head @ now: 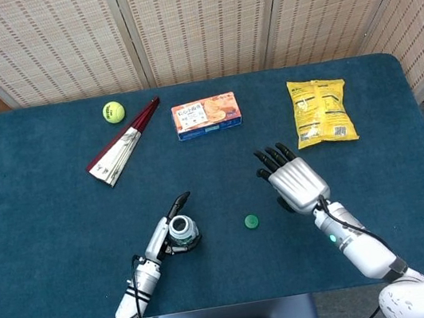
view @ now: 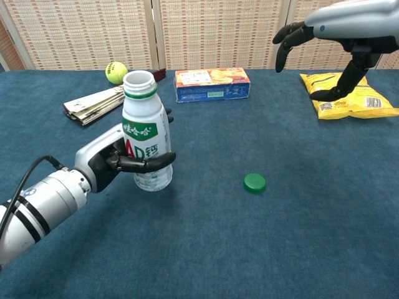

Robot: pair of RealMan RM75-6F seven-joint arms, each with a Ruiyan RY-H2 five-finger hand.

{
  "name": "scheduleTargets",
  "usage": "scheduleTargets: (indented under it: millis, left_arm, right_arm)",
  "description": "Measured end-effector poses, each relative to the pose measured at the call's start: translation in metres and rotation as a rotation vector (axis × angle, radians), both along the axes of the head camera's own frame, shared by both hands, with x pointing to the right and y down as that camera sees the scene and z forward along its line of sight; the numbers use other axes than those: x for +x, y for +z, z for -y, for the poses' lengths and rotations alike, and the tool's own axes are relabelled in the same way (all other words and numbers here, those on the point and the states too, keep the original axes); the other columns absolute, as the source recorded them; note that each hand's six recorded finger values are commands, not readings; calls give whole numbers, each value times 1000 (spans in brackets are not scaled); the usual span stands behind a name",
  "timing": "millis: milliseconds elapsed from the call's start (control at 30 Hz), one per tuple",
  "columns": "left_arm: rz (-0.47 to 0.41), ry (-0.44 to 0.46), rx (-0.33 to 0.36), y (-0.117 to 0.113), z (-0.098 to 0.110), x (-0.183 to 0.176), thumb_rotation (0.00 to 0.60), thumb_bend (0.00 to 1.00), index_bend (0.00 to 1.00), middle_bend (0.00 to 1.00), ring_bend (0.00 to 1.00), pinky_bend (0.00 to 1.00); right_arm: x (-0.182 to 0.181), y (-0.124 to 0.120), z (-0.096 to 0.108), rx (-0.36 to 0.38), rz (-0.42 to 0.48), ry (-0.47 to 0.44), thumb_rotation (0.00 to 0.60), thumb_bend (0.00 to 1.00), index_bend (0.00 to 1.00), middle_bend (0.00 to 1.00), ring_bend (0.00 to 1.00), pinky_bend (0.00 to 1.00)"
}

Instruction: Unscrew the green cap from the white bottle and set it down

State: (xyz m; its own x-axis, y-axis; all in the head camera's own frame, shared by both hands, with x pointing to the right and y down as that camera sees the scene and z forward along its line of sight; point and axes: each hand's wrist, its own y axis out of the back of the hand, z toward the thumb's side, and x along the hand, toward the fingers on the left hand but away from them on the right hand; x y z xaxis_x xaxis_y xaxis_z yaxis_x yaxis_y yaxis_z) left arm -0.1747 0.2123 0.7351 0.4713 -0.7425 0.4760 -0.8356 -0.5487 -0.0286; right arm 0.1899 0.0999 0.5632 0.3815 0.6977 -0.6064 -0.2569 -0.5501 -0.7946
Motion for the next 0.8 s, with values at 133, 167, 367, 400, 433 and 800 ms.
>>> scheduleTargets:
  millis: [133,167,367,400,433,800]
  left_arm:
    - [10,-17,-35,4,-3,0,600,368,0,0,0,0]
    - [15,-18,-41,5,-4,0,600,395,0,0,0,0]
    - [17,-4,-41,3,-6,4,600,330,0,0,0,0]
    - [14,-2,-41,3,-6,4,600,324,0,0,0,0]
    - [12,2,-42,3,-6,4,600,323,0,0,0,0]
    - [94,46,-164,5,-4,-3,600,360,0,0,0,0]
  right_arm:
    - [0,-1,0,-2,3,2,600,255,252,0,0,2]
    - [1,-1,0,-4,3,2,600,255,252,0,0,2]
    - [3,-3,0,-4,1,7,600,255,246,0,0,2]
    - [3,-3,0,-4,1,7,600,255,242,0,0,2]
    - [4,-2,0,-6,1,8,600,255,240,0,0,2]
    - [9,2,-1,-30,-4,21,600,255,157,0,0,0]
